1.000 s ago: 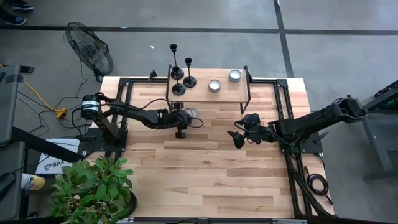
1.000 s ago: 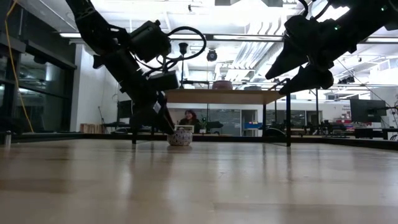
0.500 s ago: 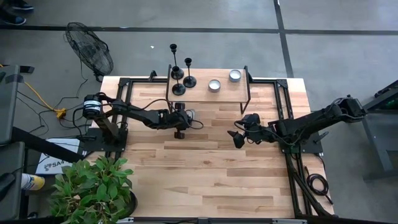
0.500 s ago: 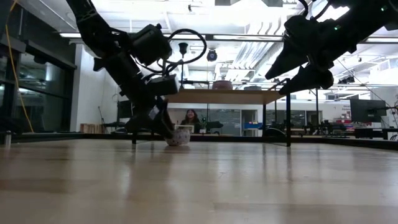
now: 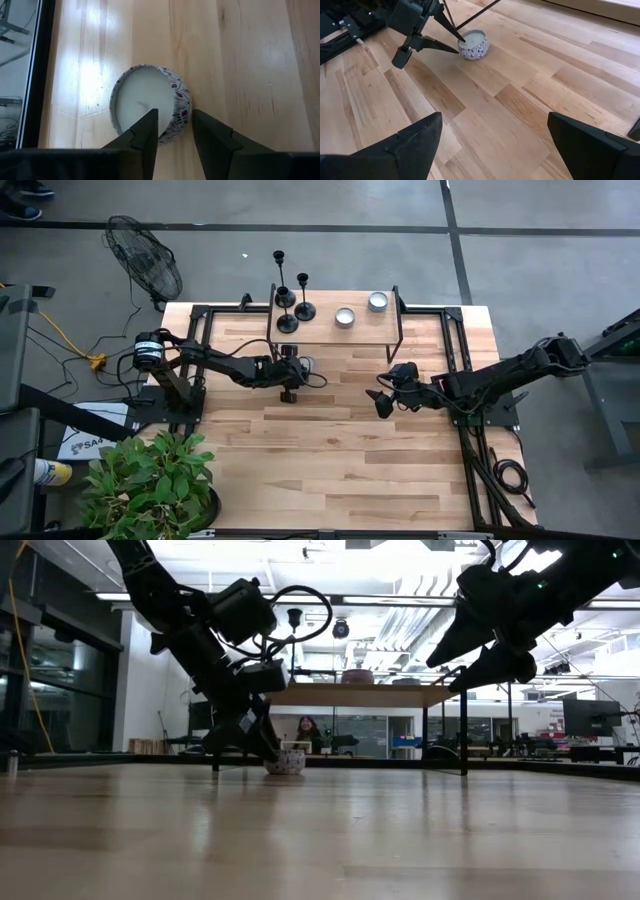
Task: Pick & Place candle stick holders
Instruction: Put the white scented candle on the shelf
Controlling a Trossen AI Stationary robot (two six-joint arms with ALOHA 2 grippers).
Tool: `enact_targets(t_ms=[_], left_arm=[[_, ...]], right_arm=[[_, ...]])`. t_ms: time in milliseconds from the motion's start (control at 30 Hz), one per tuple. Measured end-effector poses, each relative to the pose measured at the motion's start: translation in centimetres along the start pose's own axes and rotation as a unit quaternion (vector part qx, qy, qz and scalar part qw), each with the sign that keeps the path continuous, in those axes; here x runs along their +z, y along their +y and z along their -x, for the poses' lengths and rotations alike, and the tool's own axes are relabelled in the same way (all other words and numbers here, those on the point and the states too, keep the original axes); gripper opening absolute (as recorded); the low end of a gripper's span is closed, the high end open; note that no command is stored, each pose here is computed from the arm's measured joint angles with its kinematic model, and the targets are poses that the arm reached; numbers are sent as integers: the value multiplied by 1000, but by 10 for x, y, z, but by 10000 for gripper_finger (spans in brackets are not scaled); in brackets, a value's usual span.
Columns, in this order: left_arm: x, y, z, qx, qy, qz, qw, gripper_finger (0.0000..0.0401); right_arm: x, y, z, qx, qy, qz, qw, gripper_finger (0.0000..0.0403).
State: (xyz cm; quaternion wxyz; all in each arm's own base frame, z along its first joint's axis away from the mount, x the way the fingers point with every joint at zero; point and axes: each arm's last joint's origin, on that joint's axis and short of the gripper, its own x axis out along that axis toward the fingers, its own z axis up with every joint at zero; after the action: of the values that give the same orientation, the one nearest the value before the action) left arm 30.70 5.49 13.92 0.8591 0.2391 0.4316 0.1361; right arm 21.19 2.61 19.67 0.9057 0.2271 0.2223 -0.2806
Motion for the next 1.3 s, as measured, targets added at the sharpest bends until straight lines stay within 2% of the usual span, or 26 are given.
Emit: enact_targets(t_ms=[533, 700, 900, 1100, 1300], left_arm=[[0, -1, 0, -7, -3, 0, 1000, 10], [2, -1, 1, -33, -16, 0, 999, 5], [23, 3, 5, -128, -68, 1, 989, 3], [51, 11, 15, -246, -156, 3, 957, 2], [76, 19, 28, -292, -182, 1, 939, 1]], right_arm=[[0, 0, 0, 0, 0, 0, 1000, 358], [0, 0, 0, 1, 1, 0, 1000, 358], [0, 1, 0, 16, 11, -27, 999, 358], [3, 3, -2, 59, 34, -40, 997, 358], [14, -4, -9, 85, 87, -129, 984, 358]])
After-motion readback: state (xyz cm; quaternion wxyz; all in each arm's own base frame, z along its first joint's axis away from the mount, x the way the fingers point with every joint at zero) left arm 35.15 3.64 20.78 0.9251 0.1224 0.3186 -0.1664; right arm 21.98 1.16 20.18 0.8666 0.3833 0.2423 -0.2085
